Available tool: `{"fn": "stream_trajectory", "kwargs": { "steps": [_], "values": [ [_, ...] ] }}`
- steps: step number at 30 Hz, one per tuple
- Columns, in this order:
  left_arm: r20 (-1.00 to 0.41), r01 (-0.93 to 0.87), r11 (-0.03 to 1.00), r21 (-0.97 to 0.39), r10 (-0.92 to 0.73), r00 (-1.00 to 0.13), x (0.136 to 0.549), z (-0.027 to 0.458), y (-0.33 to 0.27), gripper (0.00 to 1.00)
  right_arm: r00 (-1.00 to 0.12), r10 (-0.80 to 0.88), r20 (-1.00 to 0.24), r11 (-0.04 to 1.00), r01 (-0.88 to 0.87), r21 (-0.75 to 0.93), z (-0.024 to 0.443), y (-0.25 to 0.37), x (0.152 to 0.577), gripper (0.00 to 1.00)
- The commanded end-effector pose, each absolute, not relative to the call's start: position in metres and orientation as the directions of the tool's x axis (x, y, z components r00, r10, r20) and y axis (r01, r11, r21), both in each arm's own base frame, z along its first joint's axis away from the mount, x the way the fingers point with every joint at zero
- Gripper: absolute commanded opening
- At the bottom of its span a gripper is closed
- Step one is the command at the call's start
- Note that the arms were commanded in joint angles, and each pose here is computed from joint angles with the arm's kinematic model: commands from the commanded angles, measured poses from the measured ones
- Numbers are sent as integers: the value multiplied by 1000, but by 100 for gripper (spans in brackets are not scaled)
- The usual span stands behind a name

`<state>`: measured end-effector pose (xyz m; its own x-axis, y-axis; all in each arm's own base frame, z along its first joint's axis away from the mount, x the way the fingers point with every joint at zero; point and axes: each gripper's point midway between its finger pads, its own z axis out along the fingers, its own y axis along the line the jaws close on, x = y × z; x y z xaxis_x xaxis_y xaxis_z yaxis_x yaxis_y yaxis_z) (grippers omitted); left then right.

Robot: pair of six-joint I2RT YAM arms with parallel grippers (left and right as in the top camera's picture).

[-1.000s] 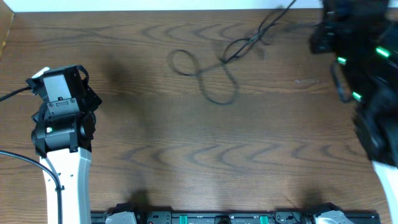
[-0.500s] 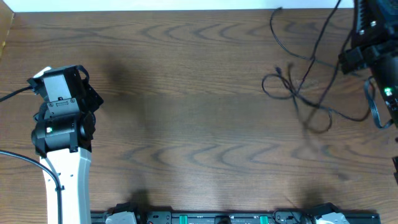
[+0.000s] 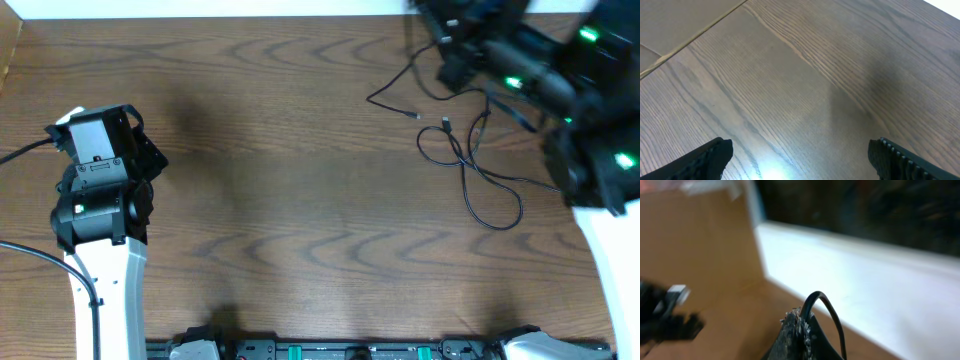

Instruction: Untangle cables

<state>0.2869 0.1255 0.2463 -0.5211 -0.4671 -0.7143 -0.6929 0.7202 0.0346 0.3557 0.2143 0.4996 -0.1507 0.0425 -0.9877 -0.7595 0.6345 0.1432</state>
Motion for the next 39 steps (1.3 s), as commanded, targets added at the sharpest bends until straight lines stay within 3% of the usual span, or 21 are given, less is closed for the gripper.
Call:
{"fn": "stream_trajectory", "kwargs": {
  "steps": [1, 6, 12, 13, 14, 15, 16, 21, 28, 35, 39],
  "values": [
    [-717, -706, 708, 22, -481, -505, 288, 248, 128, 92, -149, -9, -989, 467, -875, 128, 491, 251, 335, 1],
    [-717, -706, 708, 22, -481, -505, 288, 248, 128, 92, -169, -102, -980, 434, -894, 110, 457, 284, 335, 1],
    [-717, -706, 708, 22, -481, -505, 288, 248, 128, 92, -286, -308, -907, 621, -783, 36, 384, 288, 359, 1],
    [-717, -706, 708, 22, -481, -505, 288, 248, 128, 92, -312, -348, -884, 648, -762, 14, 370, 285, 363, 10],
    [-717, -706, 708, 22, -481, -505, 288, 248, 128, 92, -343, -386, -856, 673, -739, -8, 355, 280, 365, 37],
    [-717, -706, 708, 22, -481, -505, 288, 248, 128, 92, -376, -432, -820, 696, -717, -38, 339, 275, 367, 77],
    [-717, -706, 708, 23, -481, -505, 287, 248, 128, 92, -407, -463, -787, 714, -698, -59, 326, 269, 368, 99],
    [-717, -706, 708, 22, -481, -505, 288, 248, 128, 92, -550, -534, -642, 797, -582, -164, 282, 229, 375, 99],
    [-717, -706, 708, 23, -481, -505, 287, 248, 128, 92, -716, -188, -673, 981, -105, -163, 287, 151, 397, 99],
    [-717, -706, 708, 23, -481, -505, 287, 248, 128, 92, -809, 189, -556, 954, 285, -90, 257, 84, 369, 99],
    [-717, -706, 708, 23, -481, -505, 287, 248, 128, 92, -801, 292, -523, 913, 396, -96, 242, 65, 359, 99]
  ]
}}
